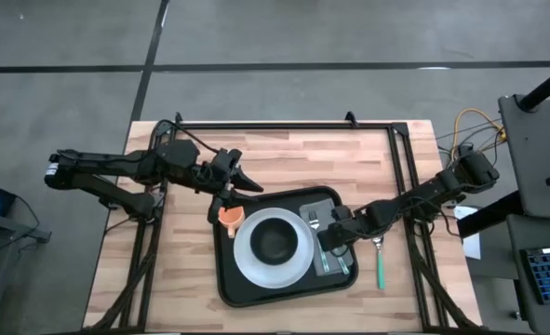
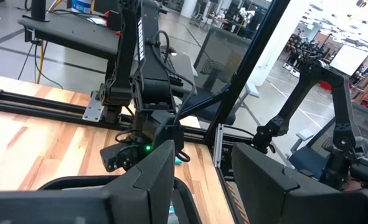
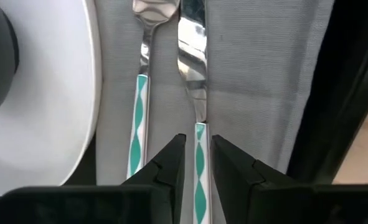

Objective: Set up tray
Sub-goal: Adjust the blue butter knife on the gray napkin

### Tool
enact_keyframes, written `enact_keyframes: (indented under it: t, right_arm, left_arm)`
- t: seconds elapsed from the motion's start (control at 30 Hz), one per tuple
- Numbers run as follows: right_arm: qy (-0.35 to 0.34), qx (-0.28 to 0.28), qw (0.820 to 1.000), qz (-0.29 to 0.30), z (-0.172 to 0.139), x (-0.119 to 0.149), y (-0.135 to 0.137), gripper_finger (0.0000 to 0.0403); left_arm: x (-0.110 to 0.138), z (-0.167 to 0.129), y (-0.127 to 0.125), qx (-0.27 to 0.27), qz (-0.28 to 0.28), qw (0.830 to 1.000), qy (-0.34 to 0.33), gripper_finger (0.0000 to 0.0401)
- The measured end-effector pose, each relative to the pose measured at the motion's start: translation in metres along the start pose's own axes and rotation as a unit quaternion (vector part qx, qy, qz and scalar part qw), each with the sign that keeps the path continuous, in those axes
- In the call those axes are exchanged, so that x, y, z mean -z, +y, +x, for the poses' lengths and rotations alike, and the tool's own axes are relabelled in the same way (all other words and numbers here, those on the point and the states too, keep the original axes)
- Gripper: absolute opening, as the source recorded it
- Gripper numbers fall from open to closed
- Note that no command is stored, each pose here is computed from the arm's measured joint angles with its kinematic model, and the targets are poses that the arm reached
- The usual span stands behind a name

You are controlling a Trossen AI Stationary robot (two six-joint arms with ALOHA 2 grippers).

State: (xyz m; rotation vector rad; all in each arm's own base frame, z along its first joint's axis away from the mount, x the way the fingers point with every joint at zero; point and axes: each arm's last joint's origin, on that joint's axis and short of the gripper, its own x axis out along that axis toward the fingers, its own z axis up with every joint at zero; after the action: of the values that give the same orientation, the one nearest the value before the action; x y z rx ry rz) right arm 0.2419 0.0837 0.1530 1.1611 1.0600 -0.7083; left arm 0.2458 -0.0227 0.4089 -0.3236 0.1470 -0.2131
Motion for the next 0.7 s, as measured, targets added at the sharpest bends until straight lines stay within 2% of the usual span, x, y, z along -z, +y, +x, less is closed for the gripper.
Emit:
enact_keyframes:
  t: [0.5,0.7]
  right_arm:
    - [0.015,0.000,1.000,-0.009,0.024,0.002,0.005,0.0067]
    - [0.013,0.008,1.000,-0.007,0.020,-0.001,0.003,0.0035]
  left_arm:
    - [0.000,0.000,0.000,0.000,-0.004,1.000,0.000,0.0141]
    - [0.000,0.000,0.000,0.000,-0.005,1.000,0.001,0.0141]
